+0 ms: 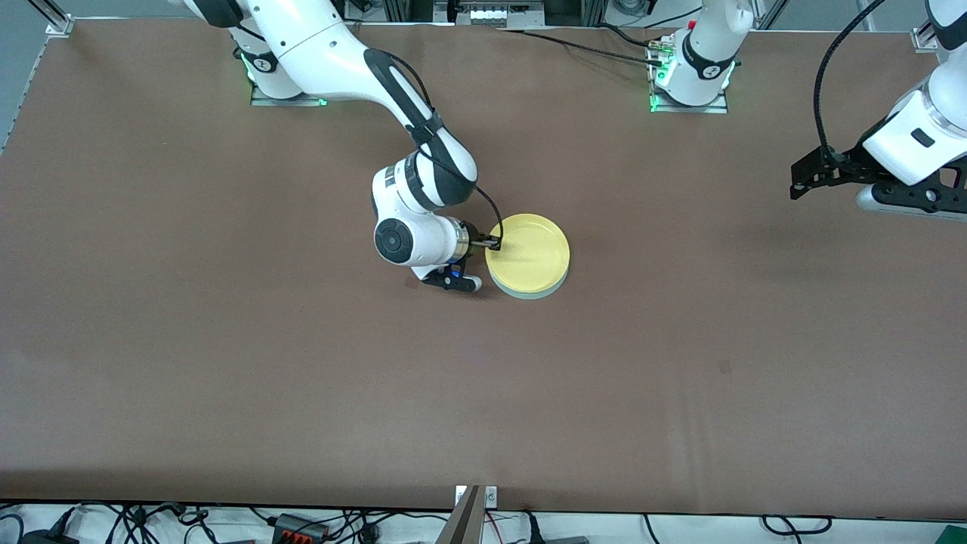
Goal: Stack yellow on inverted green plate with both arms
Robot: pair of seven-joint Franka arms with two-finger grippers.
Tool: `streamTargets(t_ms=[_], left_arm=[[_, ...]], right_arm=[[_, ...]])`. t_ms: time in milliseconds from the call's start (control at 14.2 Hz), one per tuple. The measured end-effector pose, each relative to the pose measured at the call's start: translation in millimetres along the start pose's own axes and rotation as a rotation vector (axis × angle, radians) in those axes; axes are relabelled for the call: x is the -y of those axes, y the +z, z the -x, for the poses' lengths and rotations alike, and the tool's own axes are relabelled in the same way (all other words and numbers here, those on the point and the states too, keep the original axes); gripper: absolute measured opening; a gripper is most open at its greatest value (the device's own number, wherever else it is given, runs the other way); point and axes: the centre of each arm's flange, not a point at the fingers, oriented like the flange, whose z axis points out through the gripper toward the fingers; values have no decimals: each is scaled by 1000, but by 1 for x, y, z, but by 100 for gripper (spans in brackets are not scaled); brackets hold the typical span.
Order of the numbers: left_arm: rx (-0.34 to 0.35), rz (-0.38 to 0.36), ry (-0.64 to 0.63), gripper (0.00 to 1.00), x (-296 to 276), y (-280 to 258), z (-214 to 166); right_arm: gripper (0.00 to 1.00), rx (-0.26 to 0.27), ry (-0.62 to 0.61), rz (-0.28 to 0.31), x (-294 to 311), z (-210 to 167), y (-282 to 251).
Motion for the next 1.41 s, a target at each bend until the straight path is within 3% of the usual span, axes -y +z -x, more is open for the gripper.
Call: streamTargets(t_ms=[141, 493, 705, 1057, 1409], left_arm=[[-2, 0, 3, 100, -2, -1, 0], [-7, -1, 9, 100, -5, -3, 0], [-7, -1, 11, 100, -6, -4, 0], [-7, -1, 14, 100, -8, -4, 0], [-7, -1, 19, 100, -11, -4, 0]], right_arm=[[21, -7, 23, -9, 2, -2, -4], [70, -56, 49, -82, 43, 4, -57], [99, -48, 43, -47, 33, 1, -120], [100, -141, -40, 170, -31, -3, -264], [100, -216, -178, 363, -95, -5, -354]])
